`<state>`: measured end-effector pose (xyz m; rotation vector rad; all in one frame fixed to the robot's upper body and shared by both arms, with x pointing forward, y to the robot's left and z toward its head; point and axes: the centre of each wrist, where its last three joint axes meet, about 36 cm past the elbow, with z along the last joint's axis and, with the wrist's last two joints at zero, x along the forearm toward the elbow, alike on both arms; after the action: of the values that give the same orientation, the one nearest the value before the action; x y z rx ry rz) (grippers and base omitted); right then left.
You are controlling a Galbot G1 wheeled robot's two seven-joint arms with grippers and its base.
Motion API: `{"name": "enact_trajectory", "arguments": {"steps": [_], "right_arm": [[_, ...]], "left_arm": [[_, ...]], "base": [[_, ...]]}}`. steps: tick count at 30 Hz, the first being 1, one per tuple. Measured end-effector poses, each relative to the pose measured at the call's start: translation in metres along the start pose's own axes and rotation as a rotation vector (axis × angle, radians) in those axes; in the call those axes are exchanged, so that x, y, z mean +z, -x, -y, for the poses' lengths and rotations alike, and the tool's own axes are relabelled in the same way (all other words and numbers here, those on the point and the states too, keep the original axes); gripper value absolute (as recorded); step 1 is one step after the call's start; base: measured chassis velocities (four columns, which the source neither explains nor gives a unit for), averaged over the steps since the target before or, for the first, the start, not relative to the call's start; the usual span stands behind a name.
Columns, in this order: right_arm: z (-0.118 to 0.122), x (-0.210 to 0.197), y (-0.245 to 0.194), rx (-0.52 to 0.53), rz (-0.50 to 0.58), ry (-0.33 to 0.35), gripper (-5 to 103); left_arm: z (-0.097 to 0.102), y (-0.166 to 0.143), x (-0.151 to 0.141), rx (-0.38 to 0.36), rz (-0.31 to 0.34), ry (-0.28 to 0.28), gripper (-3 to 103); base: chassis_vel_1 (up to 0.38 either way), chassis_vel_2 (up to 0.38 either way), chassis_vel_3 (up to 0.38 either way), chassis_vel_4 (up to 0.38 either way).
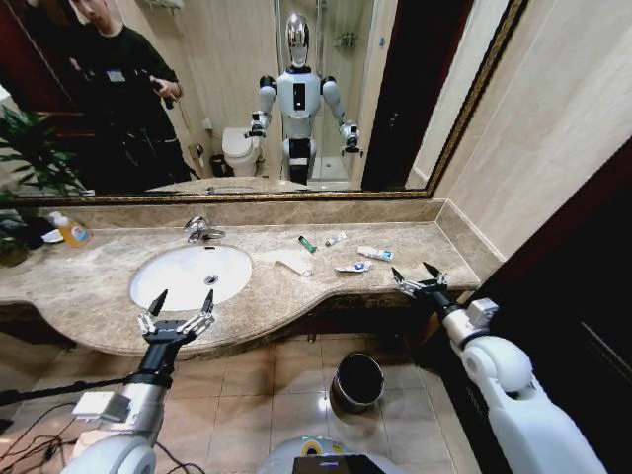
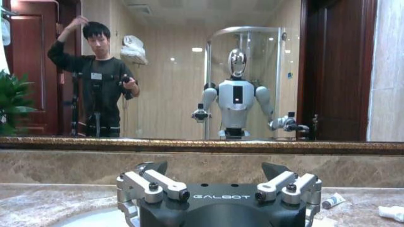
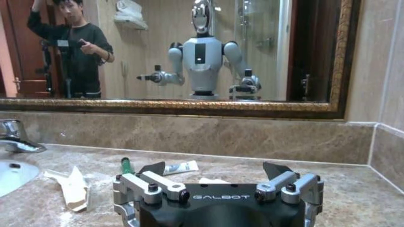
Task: Pick up the trash from the sink and place it in the trash bin.
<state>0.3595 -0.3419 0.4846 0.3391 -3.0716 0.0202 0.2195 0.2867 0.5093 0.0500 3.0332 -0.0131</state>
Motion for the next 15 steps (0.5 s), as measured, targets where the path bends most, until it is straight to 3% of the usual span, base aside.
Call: {"name": "enact_trajectory", "arguments": {"steps": [10, 15], "right_arm": [[0.027, -0.003, 0.033, -0.06, -0.019, -0.063, 100], [0.057, -0.005, 0.067, -0.114, -0.051, -0.098, 100]], "left_arm": [[0.0, 0.0, 0.0, 0.0, 0.0, 0.0, 100], [0.0, 0.0, 0.0, 0.0, 0.0, 0.0, 100]], "base": [[0.0, 0.0, 0.0, 0.0], [0.0, 0.0, 0.0, 0.0]]}}
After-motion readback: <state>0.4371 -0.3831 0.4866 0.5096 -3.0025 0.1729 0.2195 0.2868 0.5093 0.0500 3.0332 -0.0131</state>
